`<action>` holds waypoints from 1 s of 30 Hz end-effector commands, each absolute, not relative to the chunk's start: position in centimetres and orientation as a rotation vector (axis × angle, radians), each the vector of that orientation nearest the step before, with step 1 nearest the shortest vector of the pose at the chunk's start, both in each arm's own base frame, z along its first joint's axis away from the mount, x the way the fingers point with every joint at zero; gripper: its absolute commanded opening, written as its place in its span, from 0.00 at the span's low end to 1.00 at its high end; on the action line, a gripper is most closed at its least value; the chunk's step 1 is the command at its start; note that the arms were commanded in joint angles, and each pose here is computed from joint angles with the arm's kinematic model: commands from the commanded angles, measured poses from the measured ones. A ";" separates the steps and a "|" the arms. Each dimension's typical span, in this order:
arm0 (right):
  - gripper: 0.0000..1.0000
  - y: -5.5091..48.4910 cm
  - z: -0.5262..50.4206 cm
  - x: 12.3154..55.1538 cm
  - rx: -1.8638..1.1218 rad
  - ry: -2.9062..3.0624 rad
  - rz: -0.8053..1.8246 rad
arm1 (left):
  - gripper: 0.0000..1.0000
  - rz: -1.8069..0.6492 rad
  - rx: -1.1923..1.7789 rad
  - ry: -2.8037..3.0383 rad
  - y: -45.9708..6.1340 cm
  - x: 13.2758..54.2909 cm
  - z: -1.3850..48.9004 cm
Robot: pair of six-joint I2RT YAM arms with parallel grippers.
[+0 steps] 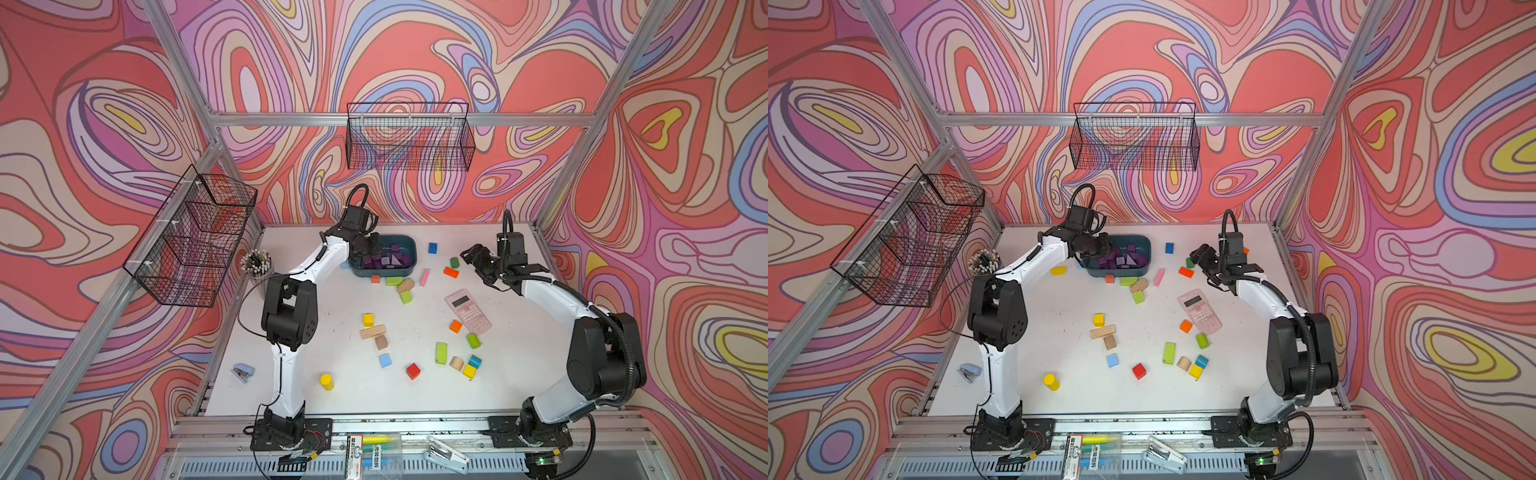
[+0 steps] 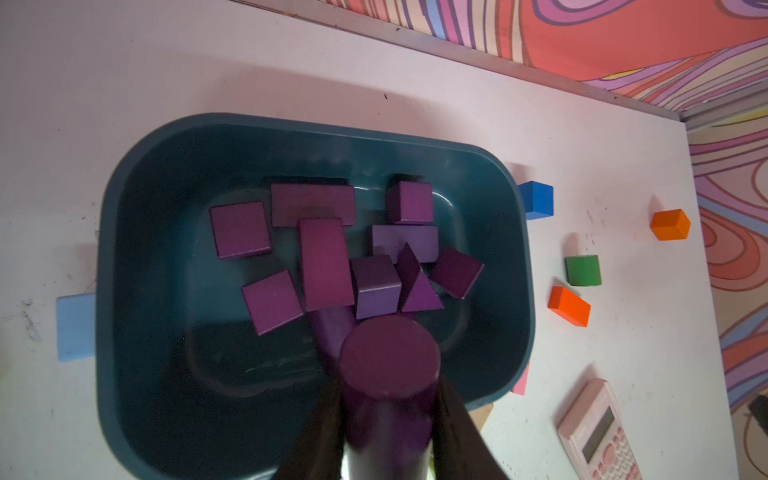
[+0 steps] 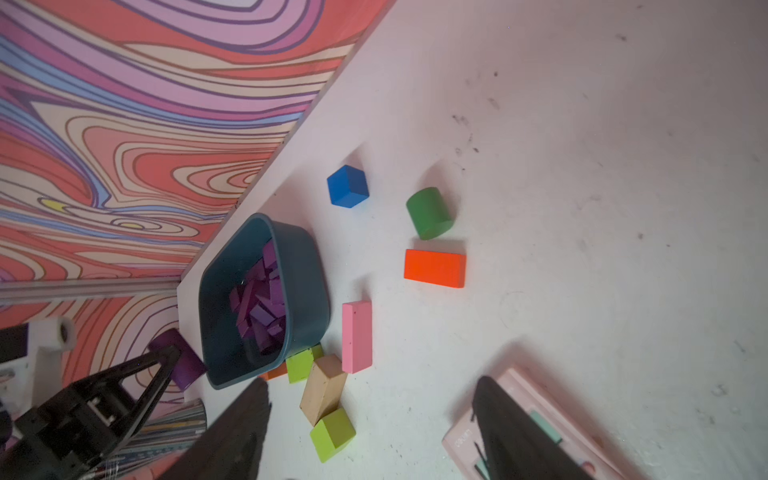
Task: Pick purple bricks into the storage bin
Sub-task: Place the building block in the storage box.
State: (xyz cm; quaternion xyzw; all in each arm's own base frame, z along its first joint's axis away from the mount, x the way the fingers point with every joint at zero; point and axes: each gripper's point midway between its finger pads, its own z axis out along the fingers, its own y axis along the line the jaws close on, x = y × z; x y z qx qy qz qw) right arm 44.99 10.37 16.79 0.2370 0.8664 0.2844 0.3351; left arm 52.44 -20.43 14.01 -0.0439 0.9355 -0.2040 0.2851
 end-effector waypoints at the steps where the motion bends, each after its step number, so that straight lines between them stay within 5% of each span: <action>1: 0.81 11.6 19.4 44.6 0.501 2.234 0.707 | 0.26 -0.523 -0.189 2.448 -19.1 54.5 14.7; 30: 0.81 13.5 20.3 43.6 0.398 2.240 0.663 | 0.29 -0.309 -0.155 2.548 -16.2 56.9 9.5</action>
